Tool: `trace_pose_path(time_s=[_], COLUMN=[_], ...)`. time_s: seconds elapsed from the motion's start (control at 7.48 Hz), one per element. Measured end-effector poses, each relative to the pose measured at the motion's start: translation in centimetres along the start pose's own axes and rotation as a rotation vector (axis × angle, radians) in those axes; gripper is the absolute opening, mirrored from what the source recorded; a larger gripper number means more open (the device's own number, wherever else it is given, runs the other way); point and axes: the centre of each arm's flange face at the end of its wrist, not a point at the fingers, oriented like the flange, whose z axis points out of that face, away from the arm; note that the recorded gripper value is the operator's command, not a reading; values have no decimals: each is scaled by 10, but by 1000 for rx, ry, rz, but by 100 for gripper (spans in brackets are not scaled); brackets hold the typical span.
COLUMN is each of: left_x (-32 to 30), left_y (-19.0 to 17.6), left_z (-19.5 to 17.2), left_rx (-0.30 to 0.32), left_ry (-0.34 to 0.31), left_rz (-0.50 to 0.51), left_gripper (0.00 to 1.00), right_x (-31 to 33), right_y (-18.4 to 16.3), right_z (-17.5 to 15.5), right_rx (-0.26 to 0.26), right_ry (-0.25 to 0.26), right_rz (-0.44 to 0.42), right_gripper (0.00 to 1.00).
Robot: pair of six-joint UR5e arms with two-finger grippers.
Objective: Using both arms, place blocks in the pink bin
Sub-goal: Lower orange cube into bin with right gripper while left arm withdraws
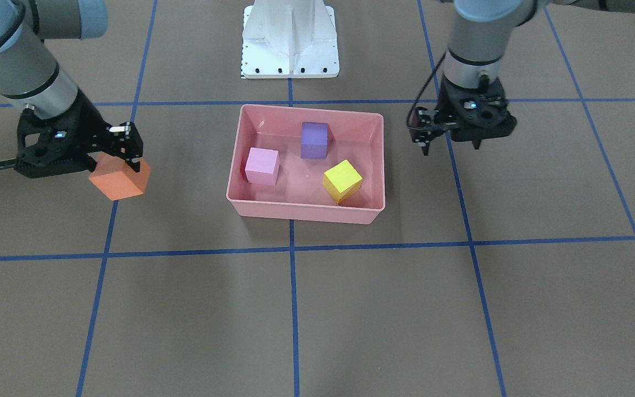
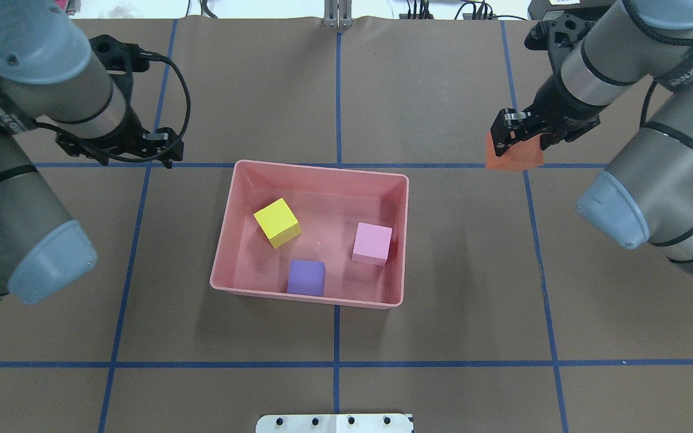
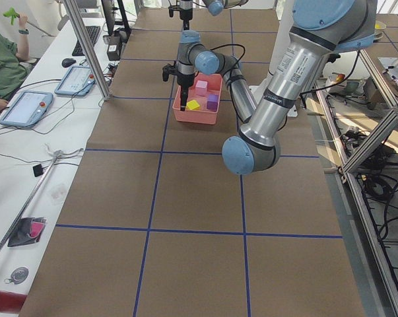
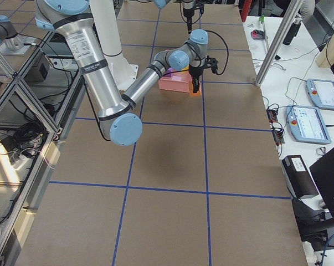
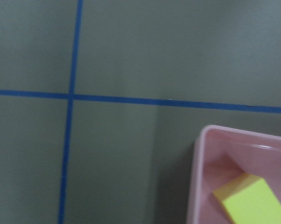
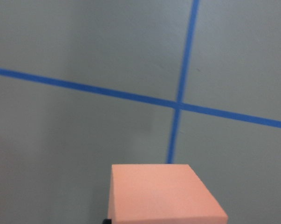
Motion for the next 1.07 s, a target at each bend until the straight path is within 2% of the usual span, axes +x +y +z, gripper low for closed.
trace_pose_path(time_s=[0.27, 0.4, 0.67, 0.8, 1.07], left_x=[-107, -149, -191, -202, -209], left_y=[-12, -11, -9, -11, -12], left_z=[20, 30, 47, 52, 57], left_rx=[-10, 4, 13, 8, 0], left_ry=[-14, -10, 20, 26, 25], left_rz=[149, 180, 182, 171, 157], left_gripper=[100, 100, 100, 100, 100], right_x=[-79, -111, -160, -178, -200], right_y=[21, 37, 70, 84, 100], right_z=[5, 17, 44, 53, 60], right_rx=[15, 25, 37, 42, 42], right_ry=[-41, -38, -23, -19, -25], right_rz=[33, 31, 26, 27, 41], right_gripper=[0, 0, 3, 99, 100])
